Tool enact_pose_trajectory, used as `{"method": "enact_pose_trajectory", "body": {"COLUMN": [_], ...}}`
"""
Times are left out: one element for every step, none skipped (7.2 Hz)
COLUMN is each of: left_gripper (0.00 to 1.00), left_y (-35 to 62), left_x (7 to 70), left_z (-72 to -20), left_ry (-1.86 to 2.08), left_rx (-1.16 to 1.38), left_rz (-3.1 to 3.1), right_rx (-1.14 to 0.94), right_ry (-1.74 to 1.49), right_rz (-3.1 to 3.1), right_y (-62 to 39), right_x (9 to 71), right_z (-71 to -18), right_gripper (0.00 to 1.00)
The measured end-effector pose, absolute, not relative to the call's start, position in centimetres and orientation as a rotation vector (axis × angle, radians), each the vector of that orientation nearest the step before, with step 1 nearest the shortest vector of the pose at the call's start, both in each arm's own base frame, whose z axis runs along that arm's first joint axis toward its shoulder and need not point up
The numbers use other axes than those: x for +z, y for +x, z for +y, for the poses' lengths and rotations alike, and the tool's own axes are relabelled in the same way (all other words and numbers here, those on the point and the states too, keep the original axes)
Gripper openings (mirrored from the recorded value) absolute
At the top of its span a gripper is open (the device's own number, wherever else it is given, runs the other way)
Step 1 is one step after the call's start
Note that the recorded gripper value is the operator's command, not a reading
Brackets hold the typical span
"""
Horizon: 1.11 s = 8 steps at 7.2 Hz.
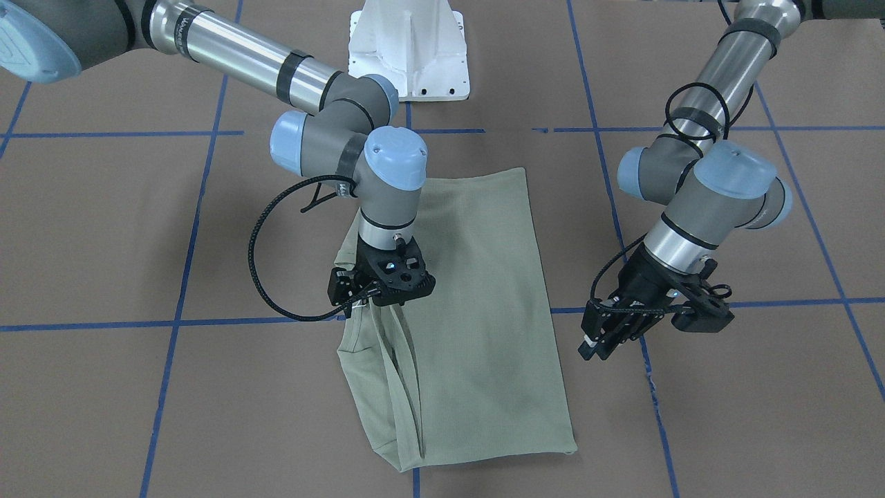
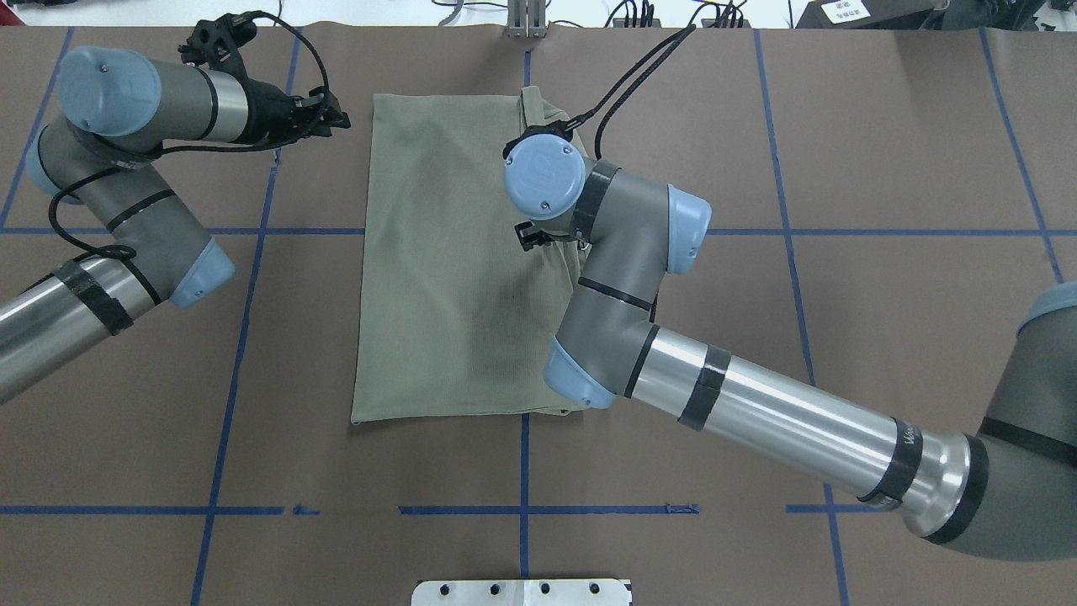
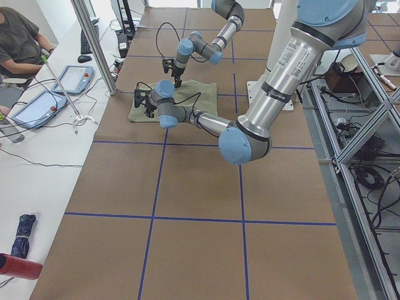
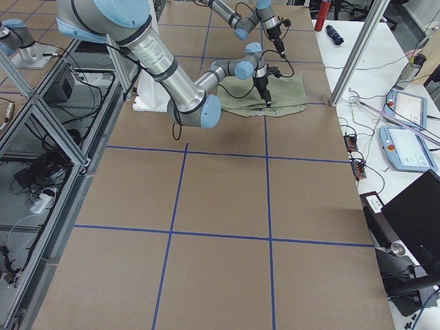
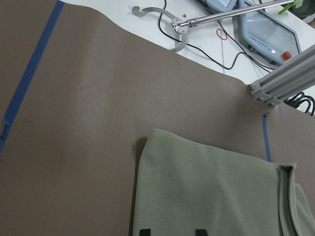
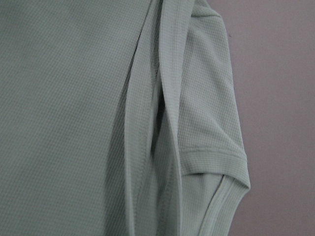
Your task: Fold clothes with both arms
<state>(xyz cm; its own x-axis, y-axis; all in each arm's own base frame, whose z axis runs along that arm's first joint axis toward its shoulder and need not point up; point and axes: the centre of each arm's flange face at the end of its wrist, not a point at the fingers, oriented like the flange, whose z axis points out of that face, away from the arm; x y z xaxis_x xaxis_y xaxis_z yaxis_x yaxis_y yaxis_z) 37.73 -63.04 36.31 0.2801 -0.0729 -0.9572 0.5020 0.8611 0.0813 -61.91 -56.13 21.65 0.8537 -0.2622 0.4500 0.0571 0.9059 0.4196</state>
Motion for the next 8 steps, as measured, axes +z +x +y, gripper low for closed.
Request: {"method": "enact_pose_trajectory", "body": {"left_gripper": [0.42, 0.42, 0.42, 0.42, 0.42, 0.42, 0.42, 0.42], "left_y": [37.8, 37.8, 37.8, 37.8, 37.8, 37.8, 37.8, 37.7], "left_x": [36.3, 36.3, 36.3, 36.3, 36.3, 36.1, 35.8, 35.5], "left_z": [-63.0, -63.0, -63.0, -63.0, -63.0, -62.9, -62.8, -62.6], "left_ry": [0.406, 0.406, 0.406, 0.405, 0.406, 0.406, 0.403, 0.394], "left_rx": [-0.399, -0.399, -0.399, -0.399, -0.399, -0.396, -0.390, -0.386], "left_rz": [1.235, 1.235, 1.235, 1.235, 1.235, 1.238, 1.245, 1.257], "right_rx": [-0.169, -0.163, -0.166, -0.193, -0.226, -0.248, -0.240, -0.194], "right_ry": [0.401, 0.395, 0.379, 0.354, 0.341, 0.337, 0.338, 0.336], "right_rz": [-0.517, -0.507, -0.498, -0.492, -0.483, -0.492, -0.513, -0.551], "right_y": [-62.5, -62.4, -60.6, -57.4, -54.2, -51.9, -50.9, -51.0], "right_x": [22.2, 23.6, 25.3, 27.8, 30.3, 30.5, 29.2, 27.8], "right_z": [-56.8, -57.8, -59.9, -62.5, -64.2, -65.2, -65.4, -64.3], "right_gripper": [1.00, 1.00, 1.00, 1.00, 1.00, 1.00, 1.00, 1.00]}}
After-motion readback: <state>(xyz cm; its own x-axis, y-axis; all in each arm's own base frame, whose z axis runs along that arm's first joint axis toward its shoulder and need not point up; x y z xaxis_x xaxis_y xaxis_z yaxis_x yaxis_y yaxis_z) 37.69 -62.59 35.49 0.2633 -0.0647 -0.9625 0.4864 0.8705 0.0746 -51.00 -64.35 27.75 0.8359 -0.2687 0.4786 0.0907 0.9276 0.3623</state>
